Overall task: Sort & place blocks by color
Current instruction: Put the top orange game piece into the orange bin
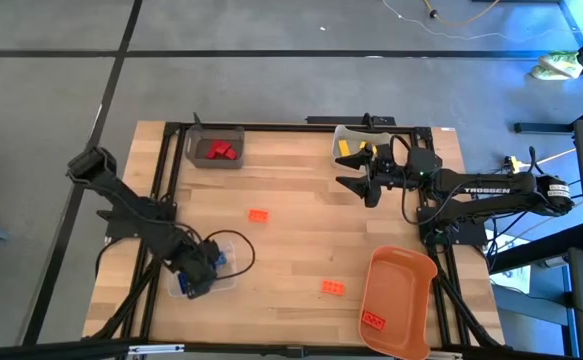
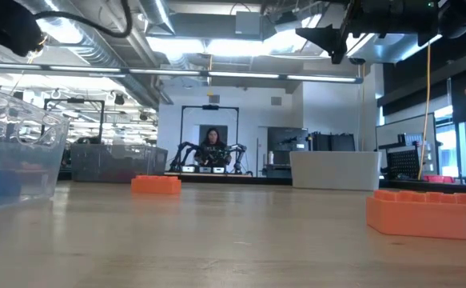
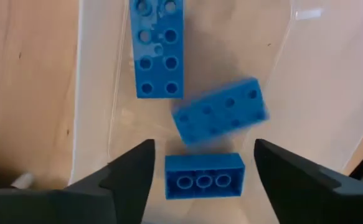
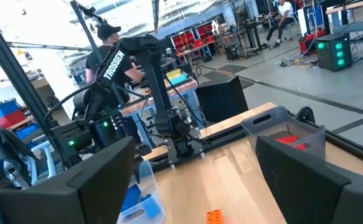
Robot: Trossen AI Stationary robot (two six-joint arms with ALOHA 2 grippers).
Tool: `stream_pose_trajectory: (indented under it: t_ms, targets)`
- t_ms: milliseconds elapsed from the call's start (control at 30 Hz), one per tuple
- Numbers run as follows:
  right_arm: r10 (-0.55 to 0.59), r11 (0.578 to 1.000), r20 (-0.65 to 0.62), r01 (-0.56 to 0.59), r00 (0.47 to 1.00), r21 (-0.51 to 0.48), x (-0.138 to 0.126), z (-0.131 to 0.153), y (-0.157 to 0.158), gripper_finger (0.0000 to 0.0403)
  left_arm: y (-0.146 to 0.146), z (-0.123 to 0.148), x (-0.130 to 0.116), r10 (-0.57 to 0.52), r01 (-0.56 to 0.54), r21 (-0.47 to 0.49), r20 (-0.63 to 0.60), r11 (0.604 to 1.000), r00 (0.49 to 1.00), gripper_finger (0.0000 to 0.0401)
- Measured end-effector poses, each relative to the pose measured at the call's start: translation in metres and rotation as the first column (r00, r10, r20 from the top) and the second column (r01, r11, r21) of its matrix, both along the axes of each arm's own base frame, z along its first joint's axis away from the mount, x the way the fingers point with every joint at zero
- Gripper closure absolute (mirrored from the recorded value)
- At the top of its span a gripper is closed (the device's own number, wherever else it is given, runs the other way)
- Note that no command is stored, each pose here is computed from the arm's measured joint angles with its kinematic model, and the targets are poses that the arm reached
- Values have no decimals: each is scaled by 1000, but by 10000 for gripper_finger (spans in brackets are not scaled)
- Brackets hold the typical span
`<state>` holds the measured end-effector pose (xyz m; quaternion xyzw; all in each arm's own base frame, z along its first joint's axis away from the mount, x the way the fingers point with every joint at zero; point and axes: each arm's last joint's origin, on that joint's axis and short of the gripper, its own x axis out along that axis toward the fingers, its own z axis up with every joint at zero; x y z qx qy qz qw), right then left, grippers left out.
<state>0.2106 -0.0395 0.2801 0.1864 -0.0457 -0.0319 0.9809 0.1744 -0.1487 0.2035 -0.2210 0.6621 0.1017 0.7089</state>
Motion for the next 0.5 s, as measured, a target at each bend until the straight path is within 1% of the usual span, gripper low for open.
stream_pose_trajectory:
  t_ms: [100, 167, 233, 300, 333, 400, 467, 500]
  targets:
    - [0, 1000, 0, 0, 1000, 0, 0, 0, 0, 68, 6, 2, 4, -22, 21, -26, -5, 999, 1000, 122]
    - [0, 1000, 0, 0, 1000, 1, 0, 0, 0, 68, 11, 8, 4, -38, 39, -46, 23, 998, 999, 118]
    - [0, 1000, 0, 0, 1000, 1, 0, 0, 0, 68, 16, 19, 3, -65, 71, -70, 82, 995, 995, 116]
    - [0, 1000, 0, 0, 1000, 1, 0, 0, 0, 68, 23, 35, 5, -97, 115, -96, 183, 989, 978, 116]
    - [0, 1000, 0, 0, 1000, 2, 0, 0, 0, 68, 28, 44, 5, -109, 134, -90, 240, 987, 965, 116]
    - [0, 1000, 0, 0, 1000, -1, 0, 0, 0, 68, 41, 62, 4, -131, 155, -39, 357, 987, 925, 115]
    - [1, 1000, 0, -1, 1000, 0, 0, 0, 0, 68, 57, 78, 6, -157, 147, 57, 460, 987, 874, 115]
    - [1, 1000, 0, -1, 1000, 0, 0, 0, 0, 68, 65, 84, 8, -168, 125, 120, 496, 985, 852, 115]
